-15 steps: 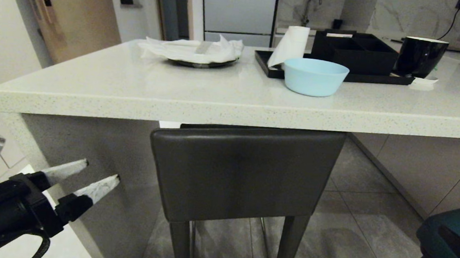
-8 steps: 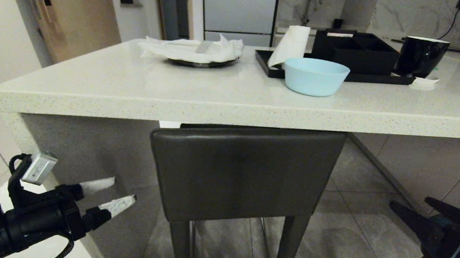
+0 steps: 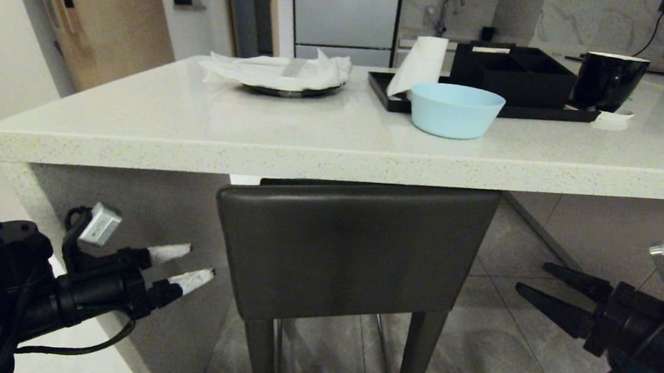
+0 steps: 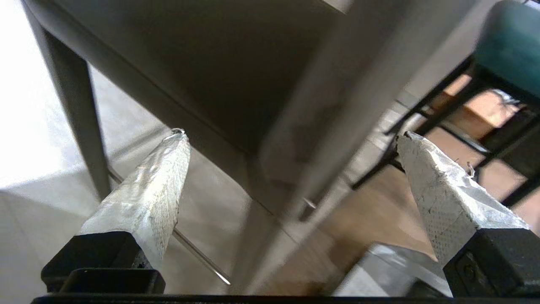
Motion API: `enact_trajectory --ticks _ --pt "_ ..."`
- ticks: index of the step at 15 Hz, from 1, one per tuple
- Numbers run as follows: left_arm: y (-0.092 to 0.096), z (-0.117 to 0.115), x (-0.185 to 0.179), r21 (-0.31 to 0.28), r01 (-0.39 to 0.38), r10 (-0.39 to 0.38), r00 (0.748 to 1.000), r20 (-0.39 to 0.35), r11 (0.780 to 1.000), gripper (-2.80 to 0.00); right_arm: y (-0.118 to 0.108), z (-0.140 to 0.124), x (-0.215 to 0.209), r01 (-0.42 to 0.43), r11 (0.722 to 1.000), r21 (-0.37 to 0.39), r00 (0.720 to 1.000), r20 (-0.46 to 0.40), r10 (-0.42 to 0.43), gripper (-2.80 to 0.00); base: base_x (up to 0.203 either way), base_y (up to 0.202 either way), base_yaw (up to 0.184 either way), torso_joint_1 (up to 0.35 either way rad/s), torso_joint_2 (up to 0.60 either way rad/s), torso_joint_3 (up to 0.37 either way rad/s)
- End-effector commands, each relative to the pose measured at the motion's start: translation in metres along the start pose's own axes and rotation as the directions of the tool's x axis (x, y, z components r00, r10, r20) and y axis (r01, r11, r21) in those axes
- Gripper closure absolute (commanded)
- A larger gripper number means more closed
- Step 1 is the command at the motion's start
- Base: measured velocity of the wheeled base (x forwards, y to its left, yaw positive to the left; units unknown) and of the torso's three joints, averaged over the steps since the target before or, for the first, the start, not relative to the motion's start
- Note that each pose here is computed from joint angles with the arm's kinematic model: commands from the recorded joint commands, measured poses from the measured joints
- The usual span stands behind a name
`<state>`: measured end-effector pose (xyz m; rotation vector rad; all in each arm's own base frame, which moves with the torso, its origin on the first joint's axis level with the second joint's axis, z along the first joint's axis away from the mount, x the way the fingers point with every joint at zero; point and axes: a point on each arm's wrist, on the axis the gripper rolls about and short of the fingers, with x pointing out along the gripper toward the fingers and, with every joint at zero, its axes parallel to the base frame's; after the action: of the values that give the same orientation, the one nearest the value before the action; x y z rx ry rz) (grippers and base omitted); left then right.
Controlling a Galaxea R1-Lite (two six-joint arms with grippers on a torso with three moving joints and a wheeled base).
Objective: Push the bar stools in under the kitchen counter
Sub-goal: Pull the gray chair out from under the dining table
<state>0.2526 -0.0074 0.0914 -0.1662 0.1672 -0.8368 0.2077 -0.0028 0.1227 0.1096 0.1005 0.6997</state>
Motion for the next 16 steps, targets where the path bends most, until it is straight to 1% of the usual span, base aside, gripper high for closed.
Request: enact_trajectory --ticks 1,2,4,7,9,11,14,16 --pt "0.012 -0.002 0.008 0.006 -0.004 0.004 1.0 0.004 1.0 -2.8 -0.033 -0.025 0.019 -0.103 0.993 0.059 0.993 -0.047 0.106 -2.8 0.0 0.0 0.0 0.0 0.0 0.0" --pt "0.016 -0.004 0.01 0.003 -0.009 0.009 1.0 0.002 1.0 -2.8 -0.043 -0.023 0.026 -0.127 0.991 0.037 0.991 -0.031 0.128 -2.8 0.0 0.0 0.0 0.0 0.0 0.0" --pt "0.023 -0.003 0.015 0.011 -0.01 0.01 1.0 0.007 1.0 -2.8 -0.059 -0.019 0.038 -0.134 0.991 0.004 0.991 -0.007 0.134 -2.8 0.0 0.0 0.0 0.0 0.0 0.0" --pt "0.026 -0.004 0.026 0.019 0.009 -0.009 1.0 0.009 1.0 -2.8 -0.077 -0.017 0.055 -0.152 0.988 -0.03 0.988 0.013 0.153 -2.8 0.0 0.0 0.0 0.0 0.0 0.0" --pt "0.027 -0.002 0.033 0.031 0.026 -0.026 1.0 0.015 0.999 -2.8 -0.078 -0.016 0.074 -0.202 0.978 -0.05 0.979 0.021 0.203 -2.8 0.0 0.0 0.0 0.0 0.0 0.0" --pt "0.025 0.0 0.04 0.042 0.048 -0.049 0.999 0.02 0.998 -2.8 -0.072 -0.015 0.089 -0.244 0.968 -0.059 0.969 0.025 0.246 -2.8 0.0 0.0 0.0 0.0 0.0 0.0" --pt "0.02 0.002 0.043 0.051 0.065 -0.067 0.998 0.024 0.997 -2.8 -0.069 -0.007 0.103 -0.276 0.958 -0.073 0.959 0.045 0.28 -2.8 0.0 0.0 0.0 0.0 0.0 0.0" --pt "0.018 0.003 0.042 0.053 0.071 -0.072 0.997 0.022 0.996 -2.8 -0.063 -0.005 0.112 -0.307 0.949 -0.073 0.949 0.05 0.311 -2.8 0.0 0.0 0.0 0.0 0.0 0.0"
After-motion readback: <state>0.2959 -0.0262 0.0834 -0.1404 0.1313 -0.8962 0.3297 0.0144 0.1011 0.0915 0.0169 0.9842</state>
